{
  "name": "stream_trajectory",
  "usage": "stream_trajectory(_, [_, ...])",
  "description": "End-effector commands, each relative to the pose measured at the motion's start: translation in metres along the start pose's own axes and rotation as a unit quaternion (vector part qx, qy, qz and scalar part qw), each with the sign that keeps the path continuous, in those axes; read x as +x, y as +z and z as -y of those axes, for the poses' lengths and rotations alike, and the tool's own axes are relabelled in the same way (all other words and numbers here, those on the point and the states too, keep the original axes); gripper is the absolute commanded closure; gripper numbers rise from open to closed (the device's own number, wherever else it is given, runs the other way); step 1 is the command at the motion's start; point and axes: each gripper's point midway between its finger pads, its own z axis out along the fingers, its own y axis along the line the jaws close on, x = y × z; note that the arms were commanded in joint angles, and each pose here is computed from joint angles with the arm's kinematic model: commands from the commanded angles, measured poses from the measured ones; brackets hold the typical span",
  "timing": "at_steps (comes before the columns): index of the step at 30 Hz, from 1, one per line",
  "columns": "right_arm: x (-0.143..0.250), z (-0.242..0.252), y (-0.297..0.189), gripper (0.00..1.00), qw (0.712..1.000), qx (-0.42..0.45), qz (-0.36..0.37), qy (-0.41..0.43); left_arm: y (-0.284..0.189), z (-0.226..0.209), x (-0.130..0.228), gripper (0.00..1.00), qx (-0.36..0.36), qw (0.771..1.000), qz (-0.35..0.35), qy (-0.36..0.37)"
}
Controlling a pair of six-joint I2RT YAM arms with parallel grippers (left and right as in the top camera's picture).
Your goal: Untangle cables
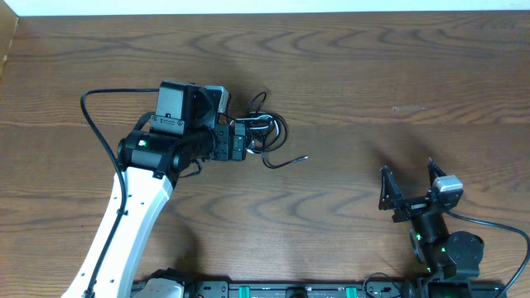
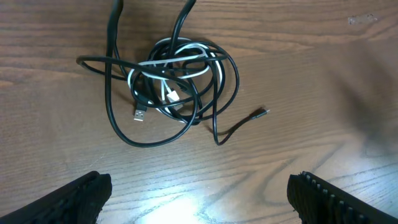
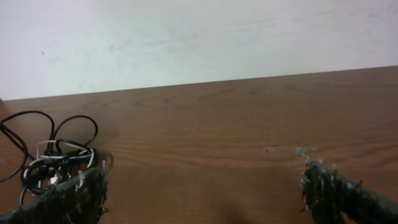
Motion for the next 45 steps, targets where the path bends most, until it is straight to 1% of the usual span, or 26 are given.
stream_trajectory(1, [0.0004,0.0008,-0.0002,0.01,1.0,0.003,0.0,-0.007,-0.0042,0.0031,-0.0095,0.04,0.005,1.0,0.012,-0.001])
stream_trajectory(12, [0.0004,0.0008,-0.0002,0.01,1.0,0.003,0.0,-0.007,-0.0044,0.004,-0.0153,0.04,0.007,1.0,0.024,0.002])
stream_trajectory(15, [0.0004,0.0008,-0.0002,0.01,1.0,0.003,0.0,-0.007,-0.0044,0.0007,-0.0159,0.04,-0.003,1.0,0.026,0.002])
stream_trajectory(45, [0.0004,0.0009,-0.0002,0.01,1.0,0.003,0.0,-0.007,-0.0045,0.0004,-0.0168,0.04,-0.004,1.0,0.027,0.002])
